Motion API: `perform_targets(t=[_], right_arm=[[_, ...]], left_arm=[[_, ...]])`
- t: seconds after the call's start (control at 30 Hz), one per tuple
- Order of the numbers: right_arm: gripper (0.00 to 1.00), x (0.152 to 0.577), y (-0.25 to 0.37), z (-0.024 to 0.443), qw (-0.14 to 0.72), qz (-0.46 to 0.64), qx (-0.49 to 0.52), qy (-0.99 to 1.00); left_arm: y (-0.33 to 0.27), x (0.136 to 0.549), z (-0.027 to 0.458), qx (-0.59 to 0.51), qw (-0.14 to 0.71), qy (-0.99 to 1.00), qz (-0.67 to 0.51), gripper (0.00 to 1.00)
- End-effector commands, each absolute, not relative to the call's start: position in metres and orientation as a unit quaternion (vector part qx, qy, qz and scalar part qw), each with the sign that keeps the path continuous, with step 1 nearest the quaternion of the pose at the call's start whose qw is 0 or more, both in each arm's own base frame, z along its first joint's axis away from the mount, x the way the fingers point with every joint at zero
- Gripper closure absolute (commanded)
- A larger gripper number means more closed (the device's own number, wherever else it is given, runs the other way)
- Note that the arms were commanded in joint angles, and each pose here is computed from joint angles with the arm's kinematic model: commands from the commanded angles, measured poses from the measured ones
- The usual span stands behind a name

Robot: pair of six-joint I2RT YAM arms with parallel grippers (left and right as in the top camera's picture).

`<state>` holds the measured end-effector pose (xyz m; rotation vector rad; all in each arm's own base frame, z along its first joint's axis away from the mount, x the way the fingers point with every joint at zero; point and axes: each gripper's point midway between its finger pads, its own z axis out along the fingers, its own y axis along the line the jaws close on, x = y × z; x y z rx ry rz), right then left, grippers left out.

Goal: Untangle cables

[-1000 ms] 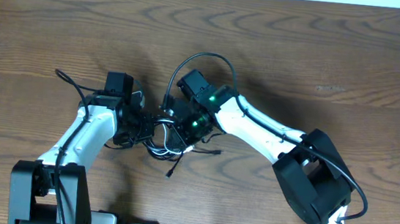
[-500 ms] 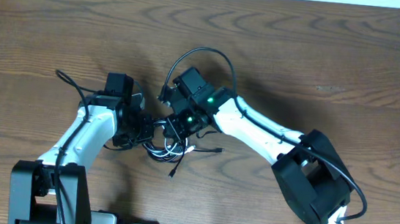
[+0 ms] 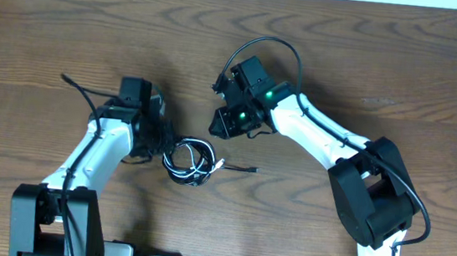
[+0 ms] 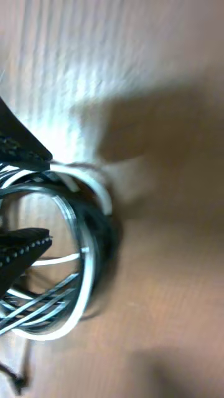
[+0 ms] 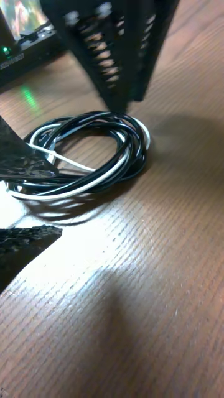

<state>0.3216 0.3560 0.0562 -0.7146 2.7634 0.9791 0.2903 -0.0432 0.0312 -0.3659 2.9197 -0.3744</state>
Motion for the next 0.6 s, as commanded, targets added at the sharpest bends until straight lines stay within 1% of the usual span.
perform_targets(t=[0.0,0.37,0.53,0.57], right_arm=[[0.78,0.317,0.357,0.052,0.052,0.324,-0.236,0.915],[0.77,0.318,0.356,0.051,0.055,0.319,-0.236,0.916],[0.77,0.317,0.356,0.051,0.053,0.318,-0.235,0.917],[0.77,0.316,0.355,0.050,0.051,0.318,-0.235,0.917]], left_arm=[[-0.032,0.297,0.030,-0.139,0.094,0.981,-0.097,0.66],[-0.038,0.288,0.002,-0.142,0.047,0.983,-0.107,0.66],[-0.037,0.288,0.001,-0.142,0.048,0.983,-0.104,0.72],[-0.036,0.288,0.001,-0.142,0.049,0.984,-0.100,0.76]])
